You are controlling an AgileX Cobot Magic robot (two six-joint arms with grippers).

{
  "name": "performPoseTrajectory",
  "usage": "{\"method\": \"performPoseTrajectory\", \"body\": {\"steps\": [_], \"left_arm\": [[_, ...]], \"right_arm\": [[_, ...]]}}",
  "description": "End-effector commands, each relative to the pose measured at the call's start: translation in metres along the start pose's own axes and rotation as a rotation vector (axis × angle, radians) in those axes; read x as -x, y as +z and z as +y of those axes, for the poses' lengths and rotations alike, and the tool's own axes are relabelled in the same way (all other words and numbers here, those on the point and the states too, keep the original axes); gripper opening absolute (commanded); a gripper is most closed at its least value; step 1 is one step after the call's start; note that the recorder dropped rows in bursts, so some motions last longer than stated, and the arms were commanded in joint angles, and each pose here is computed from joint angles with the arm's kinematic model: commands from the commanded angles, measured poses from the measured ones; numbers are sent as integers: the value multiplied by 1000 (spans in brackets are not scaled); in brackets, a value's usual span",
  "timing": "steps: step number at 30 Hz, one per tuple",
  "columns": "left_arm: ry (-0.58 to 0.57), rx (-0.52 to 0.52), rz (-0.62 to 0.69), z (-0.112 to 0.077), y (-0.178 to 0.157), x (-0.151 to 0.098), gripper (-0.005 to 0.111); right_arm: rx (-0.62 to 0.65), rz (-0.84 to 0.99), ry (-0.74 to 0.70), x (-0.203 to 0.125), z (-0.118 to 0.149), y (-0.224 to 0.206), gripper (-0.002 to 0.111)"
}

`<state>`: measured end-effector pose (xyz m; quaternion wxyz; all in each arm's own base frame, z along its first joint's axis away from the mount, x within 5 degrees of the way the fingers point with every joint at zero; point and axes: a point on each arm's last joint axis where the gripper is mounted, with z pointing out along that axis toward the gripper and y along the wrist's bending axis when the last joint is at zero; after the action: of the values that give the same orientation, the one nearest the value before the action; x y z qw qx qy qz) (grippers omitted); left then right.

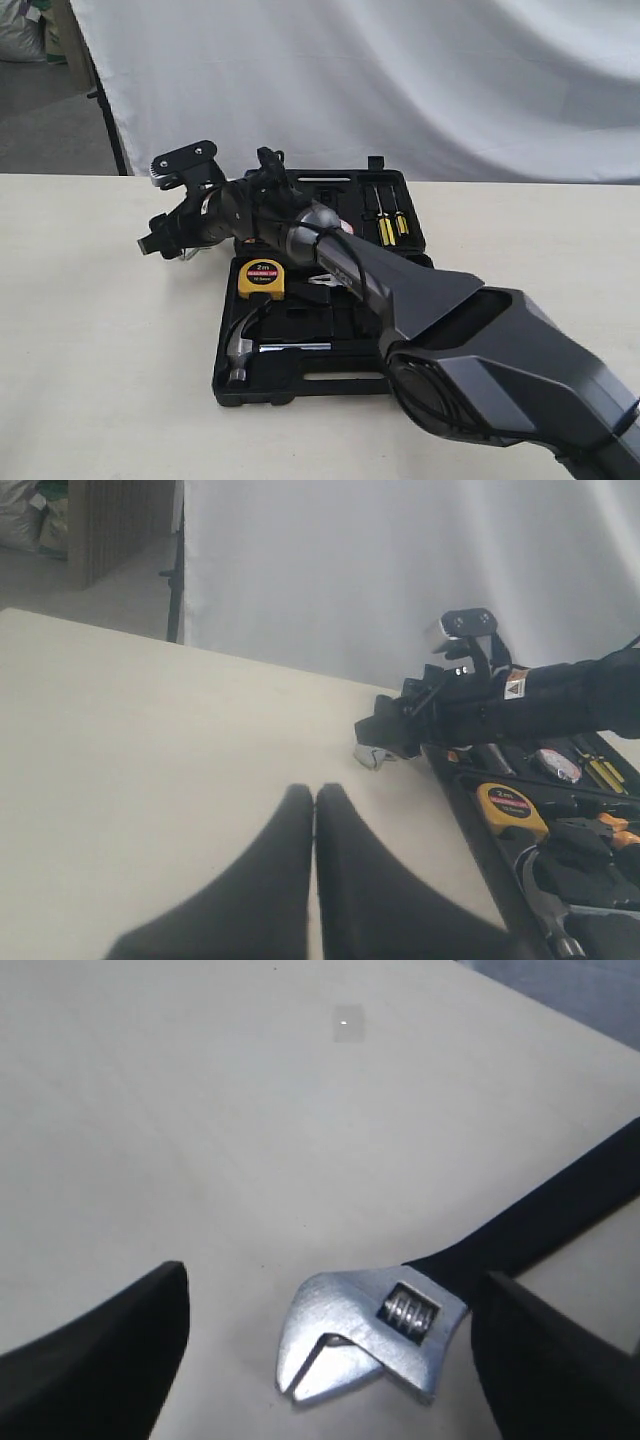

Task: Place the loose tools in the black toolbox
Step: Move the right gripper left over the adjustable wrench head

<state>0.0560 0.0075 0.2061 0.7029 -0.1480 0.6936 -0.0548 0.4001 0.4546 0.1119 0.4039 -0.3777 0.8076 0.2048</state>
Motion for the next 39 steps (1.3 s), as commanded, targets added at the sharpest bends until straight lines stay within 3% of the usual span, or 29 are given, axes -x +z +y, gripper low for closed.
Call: {"method": "performPoseTrajectory", "body": {"steps": [1, 29, 31, 39], "left_arm": [[0, 21, -20, 1, 0, 2, 1], [0, 21, -20, 1, 0, 2, 1], [0, 21, -20, 1, 0, 2, 1], [0, 21, -20, 1, 0, 2, 1]], "right_arm": [[-8, 40, -13, -8, -5, 6, 73], [-2, 76, 8, -32, -8, 22, 72], [-1, 78, 10, -32, -8, 22, 66], [7, 119, 9, -36, -6, 22, 16]]}}
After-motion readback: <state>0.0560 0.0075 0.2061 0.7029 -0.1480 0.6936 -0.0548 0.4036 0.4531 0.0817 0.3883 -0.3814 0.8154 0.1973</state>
